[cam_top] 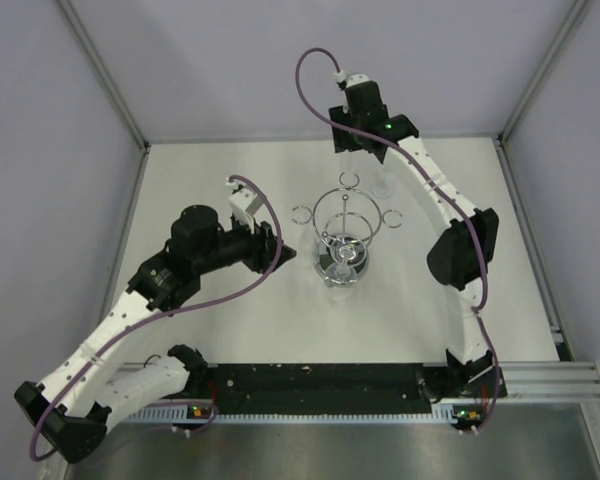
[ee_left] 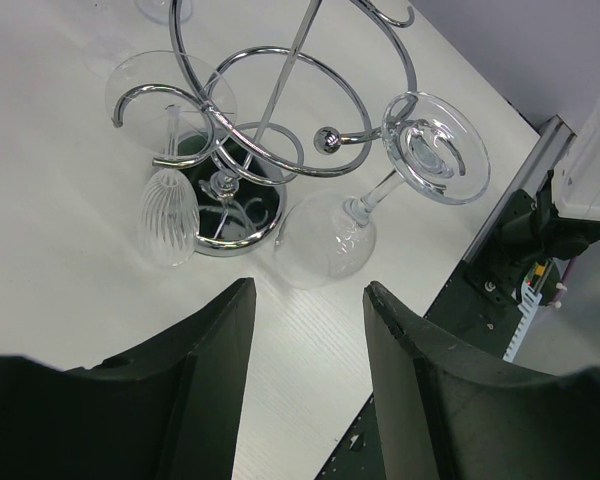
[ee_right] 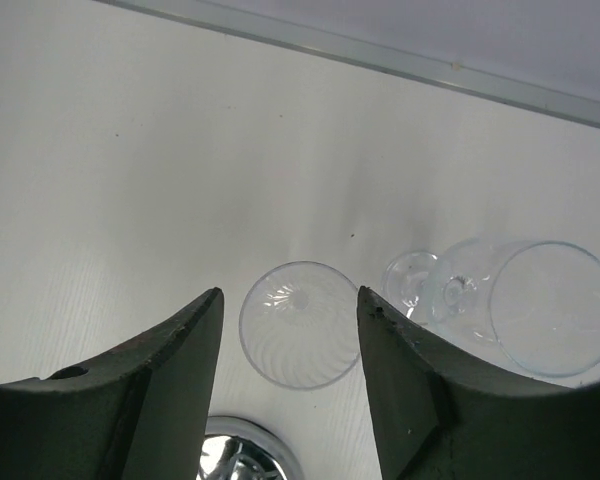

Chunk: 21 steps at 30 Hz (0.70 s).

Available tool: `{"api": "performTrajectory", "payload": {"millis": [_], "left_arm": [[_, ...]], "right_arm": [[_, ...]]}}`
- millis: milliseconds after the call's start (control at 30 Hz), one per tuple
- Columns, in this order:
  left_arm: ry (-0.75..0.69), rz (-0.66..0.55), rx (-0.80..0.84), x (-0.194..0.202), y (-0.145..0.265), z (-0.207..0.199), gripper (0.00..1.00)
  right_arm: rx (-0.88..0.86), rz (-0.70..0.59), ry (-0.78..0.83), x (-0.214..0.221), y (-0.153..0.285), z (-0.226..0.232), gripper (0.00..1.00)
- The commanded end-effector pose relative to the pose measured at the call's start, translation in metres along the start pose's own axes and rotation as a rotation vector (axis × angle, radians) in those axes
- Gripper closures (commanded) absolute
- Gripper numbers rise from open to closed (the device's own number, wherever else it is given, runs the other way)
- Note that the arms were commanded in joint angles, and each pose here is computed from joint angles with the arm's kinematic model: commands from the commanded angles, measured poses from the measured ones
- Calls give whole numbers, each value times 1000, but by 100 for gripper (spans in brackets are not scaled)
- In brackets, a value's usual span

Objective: Take the wine glass off the wine glass rack

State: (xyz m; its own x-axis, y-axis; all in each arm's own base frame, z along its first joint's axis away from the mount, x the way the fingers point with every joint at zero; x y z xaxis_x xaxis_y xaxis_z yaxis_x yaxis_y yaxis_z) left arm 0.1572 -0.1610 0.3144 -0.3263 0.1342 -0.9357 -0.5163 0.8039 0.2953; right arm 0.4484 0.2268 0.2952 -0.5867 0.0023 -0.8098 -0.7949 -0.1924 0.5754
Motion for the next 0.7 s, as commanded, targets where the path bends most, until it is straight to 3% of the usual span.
{"api": "performTrajectory", "payload": {"millis": [0, 167, 433, 667], "left_arm": [[-16, -15, -31, -3, -3, 4, 47], [7, -21, -98, -4, -6, 11, 47], [148, 36, -301, -15, -20, 32, 46], [230, -74, -318, -40, -19, 40, 45]], "right_arm": [[-43, -196, -53, -50, 57, 0, 43], [-84, -241, -53, -59, 84, 6, 43], [-155, -369, -38, -67, 169, 7, 42], [-203, -430, -59, -43, 224, -9, 41]]}}
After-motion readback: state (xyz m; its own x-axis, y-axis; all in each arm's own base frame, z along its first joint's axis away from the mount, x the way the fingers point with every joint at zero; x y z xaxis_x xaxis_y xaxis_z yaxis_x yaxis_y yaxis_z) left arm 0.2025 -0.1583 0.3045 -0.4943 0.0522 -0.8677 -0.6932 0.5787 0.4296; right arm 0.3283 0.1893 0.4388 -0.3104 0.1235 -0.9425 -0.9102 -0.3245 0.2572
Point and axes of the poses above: each gripper's point midway between its finger pads, its own y axis back along the fingers, its own z axis along the line the jaws close on, x = y × z, the point moved 9 cm from there along y, back along the fingers, and after that the axes turned 10 degrees about -y, right-handed, at the moved point
